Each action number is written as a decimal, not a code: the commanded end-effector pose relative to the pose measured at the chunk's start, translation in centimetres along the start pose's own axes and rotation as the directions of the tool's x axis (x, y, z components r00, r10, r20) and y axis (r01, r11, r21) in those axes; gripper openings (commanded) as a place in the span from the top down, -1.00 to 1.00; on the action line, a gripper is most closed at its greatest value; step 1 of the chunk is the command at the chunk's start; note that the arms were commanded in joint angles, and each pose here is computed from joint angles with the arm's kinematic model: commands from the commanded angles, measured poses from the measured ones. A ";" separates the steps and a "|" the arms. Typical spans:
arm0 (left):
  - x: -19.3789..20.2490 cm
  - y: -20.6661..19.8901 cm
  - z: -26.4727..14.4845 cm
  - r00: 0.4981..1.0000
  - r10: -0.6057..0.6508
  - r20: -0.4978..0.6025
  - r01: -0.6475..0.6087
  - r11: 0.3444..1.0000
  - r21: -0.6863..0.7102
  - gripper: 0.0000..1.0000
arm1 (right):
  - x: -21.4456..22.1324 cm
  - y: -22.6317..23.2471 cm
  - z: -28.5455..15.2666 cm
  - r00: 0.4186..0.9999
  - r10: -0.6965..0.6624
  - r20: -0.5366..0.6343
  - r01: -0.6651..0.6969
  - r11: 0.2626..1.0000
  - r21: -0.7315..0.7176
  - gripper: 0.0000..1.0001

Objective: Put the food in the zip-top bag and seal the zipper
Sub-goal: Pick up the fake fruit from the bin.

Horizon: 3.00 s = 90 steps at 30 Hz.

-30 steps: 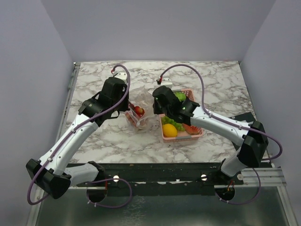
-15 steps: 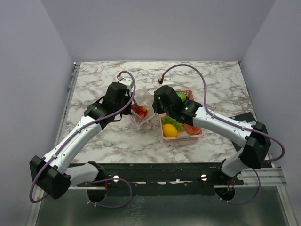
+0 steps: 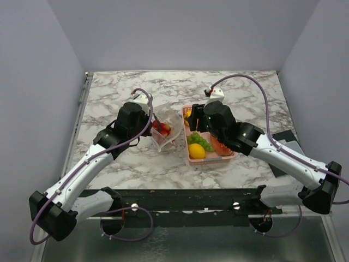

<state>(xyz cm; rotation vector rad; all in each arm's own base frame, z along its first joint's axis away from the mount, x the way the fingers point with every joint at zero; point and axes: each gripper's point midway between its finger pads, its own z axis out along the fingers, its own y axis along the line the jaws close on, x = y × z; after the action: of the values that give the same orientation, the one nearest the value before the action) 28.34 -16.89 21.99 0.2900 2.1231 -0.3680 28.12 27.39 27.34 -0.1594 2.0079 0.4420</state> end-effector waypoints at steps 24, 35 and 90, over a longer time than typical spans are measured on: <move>-0.2 1.3 -1.2 0.996 0.009 0.086 -0.005 0.999 -0.043 1.00 | 12.8 -9.9 0.2 0.940 -0.080 -0.332 0.179 0.943 0.280 -0.41; -0.1 1.2 -1.2 0.997 0.008 0.083 -0.005 0.999 -0.033 1.00 | 14.9 -10.0 4.4 0.915 -0.046 -0.400 0.151 0.960 0.236 -0.35; 0.6 1.0 -0.6 0.998 0.011 0.055 -0.010 1.000 -0.025 1.00 | 2.5 -6.0 0.6 0.990 -0.009 -0.144 0.017 0.998 0.059 0.99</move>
<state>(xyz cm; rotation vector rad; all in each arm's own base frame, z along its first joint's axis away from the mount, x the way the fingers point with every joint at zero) 27.76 -15.54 21.73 0.2651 2.0783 -0.3308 29.96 21.50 19.70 -0.1430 2.2120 0.2648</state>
